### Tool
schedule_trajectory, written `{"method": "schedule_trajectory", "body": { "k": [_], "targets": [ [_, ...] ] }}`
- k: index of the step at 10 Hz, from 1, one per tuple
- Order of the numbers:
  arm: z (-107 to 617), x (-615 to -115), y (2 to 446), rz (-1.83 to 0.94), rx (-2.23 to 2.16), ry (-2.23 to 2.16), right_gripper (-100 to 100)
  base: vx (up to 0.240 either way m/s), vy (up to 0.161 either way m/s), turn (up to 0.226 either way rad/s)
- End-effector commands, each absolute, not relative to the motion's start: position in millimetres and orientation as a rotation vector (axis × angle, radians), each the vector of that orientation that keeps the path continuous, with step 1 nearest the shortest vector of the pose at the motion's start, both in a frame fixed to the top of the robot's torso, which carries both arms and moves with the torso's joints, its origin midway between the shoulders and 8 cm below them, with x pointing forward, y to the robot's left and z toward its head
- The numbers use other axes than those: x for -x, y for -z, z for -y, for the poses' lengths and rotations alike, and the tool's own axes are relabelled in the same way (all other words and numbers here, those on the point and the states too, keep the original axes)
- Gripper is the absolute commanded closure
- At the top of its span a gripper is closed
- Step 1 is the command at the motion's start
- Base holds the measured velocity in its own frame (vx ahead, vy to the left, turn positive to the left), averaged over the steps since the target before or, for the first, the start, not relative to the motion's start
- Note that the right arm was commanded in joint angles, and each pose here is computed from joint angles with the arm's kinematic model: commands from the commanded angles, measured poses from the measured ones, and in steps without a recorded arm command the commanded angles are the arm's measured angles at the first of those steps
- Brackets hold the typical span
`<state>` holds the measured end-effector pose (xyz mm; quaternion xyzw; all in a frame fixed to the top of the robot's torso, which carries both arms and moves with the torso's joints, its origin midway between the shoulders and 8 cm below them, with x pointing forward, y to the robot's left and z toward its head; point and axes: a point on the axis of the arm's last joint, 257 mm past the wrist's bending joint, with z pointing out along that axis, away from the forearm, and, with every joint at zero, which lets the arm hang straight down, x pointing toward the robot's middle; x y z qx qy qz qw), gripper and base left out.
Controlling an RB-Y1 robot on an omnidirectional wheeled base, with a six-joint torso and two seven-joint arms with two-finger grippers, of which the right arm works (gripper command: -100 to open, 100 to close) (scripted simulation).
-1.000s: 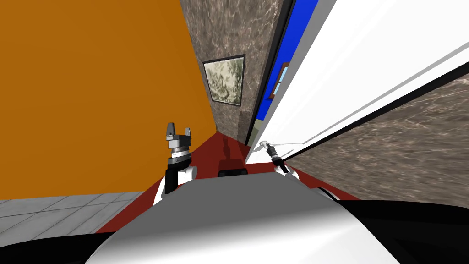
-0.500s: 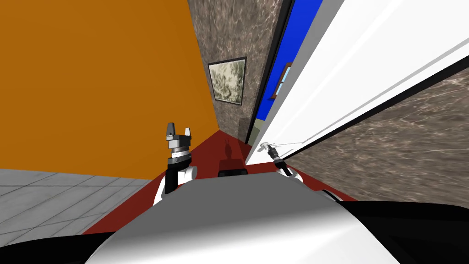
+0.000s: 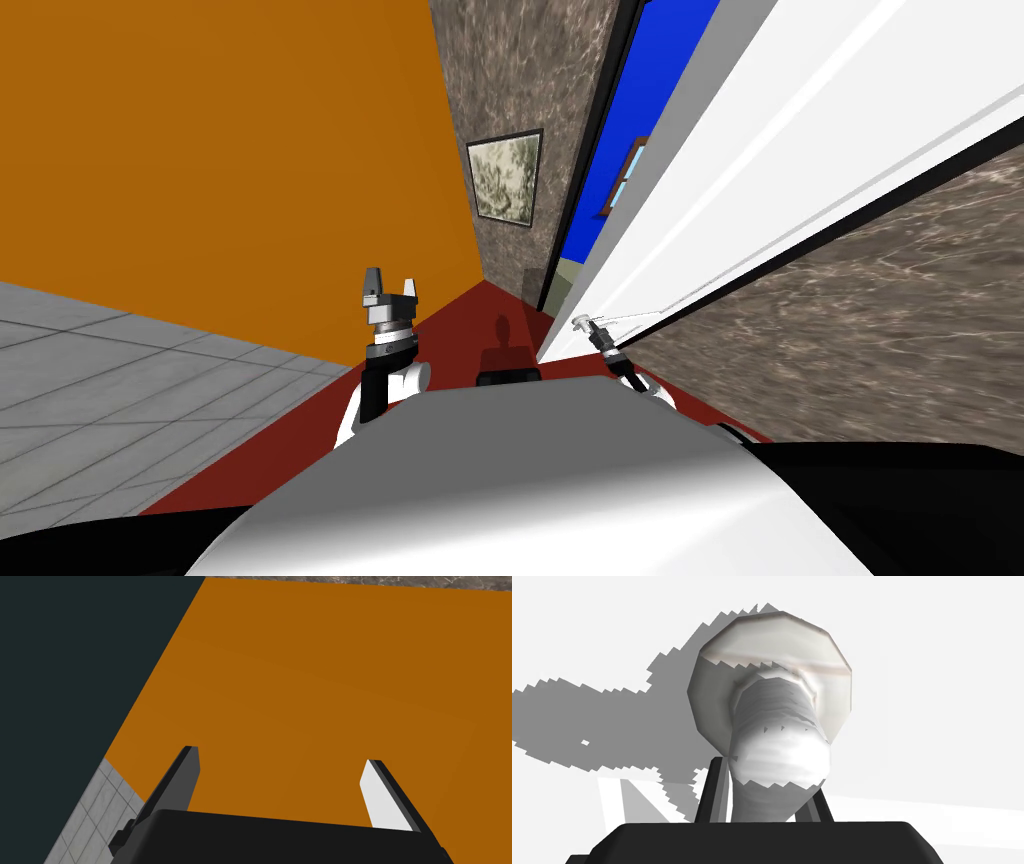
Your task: Pull the door open
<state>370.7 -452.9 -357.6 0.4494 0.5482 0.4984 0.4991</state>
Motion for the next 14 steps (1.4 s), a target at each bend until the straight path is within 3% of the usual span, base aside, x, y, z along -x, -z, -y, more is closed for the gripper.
{"method": "schedule_trajectory", "body": {
  "k": [1,14],
  "targets": [
    [455,-363,355,-1.332,-1.074,-1.216,100,-0.142,-0.077,0.119],
    [464,-332,355,-1.355,-1.057,-1.240,100,-0.168,-0.070,0.140]
  ]
}}
